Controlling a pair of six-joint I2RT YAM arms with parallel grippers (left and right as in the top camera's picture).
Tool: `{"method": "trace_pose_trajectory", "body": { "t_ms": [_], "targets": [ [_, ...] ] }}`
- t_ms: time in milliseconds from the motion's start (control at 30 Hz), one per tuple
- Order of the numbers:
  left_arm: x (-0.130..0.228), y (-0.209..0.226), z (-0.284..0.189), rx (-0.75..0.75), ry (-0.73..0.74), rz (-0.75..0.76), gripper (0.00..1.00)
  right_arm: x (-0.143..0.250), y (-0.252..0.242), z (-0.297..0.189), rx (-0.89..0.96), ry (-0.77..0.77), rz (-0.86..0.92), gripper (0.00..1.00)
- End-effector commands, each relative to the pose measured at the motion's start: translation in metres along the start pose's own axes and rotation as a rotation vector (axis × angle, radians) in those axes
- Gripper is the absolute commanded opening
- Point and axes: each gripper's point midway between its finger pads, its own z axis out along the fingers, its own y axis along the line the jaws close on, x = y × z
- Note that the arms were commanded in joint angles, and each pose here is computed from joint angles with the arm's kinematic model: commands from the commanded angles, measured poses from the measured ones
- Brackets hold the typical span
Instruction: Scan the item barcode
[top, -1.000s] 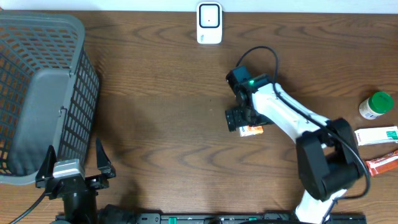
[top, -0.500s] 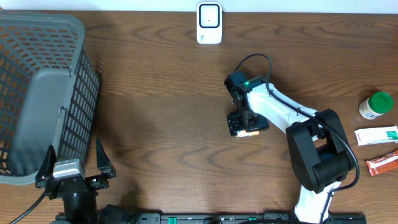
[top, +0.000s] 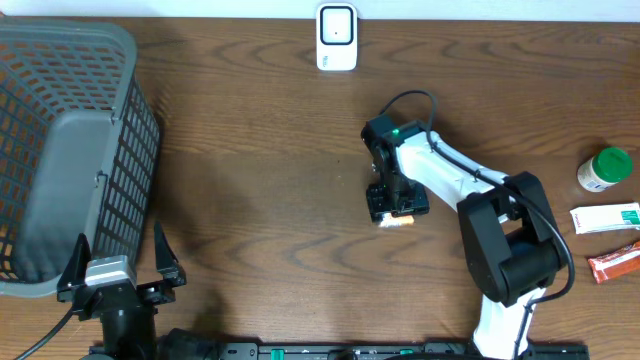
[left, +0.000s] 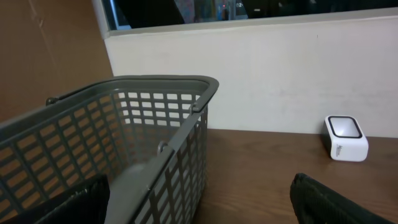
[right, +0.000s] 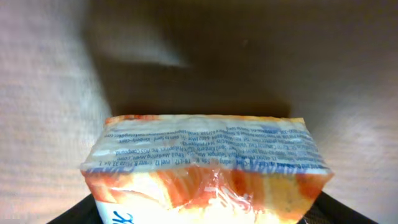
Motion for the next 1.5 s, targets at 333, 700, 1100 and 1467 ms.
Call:
{"method": "trace_pose_trajectory", "body": {
  "t_ms": [333, 700, 1100, 1467],
  "targets": [
    [0.000, -0.001, -0.001, 0.010, -0.007, 0.009, 0.91, 0.022, 0.051, -0.071, -0.408, 0.206, 0.056, 0.70],
    [-0.001, -0.001, -0.001, 0.010, -0.010, 0.008, 0.91, 0.037, 0.038, -0.080, -0.483, 0.318, 0.116, 0.70],
    [-0.001, -0.001, -0.001, 0.010, -0.010, 0.008, 0.91, 0.031, 0.039, -0.081, -0.529, 0.302, 0.109, 0.70],
    [-0.001, -0.001, -0.001, 0.010, -0.010, 0.008, 0.91, -0.065, 0.057, -0.093, -0.626, -0.098, 0.063, 0.70]
  ]
}}
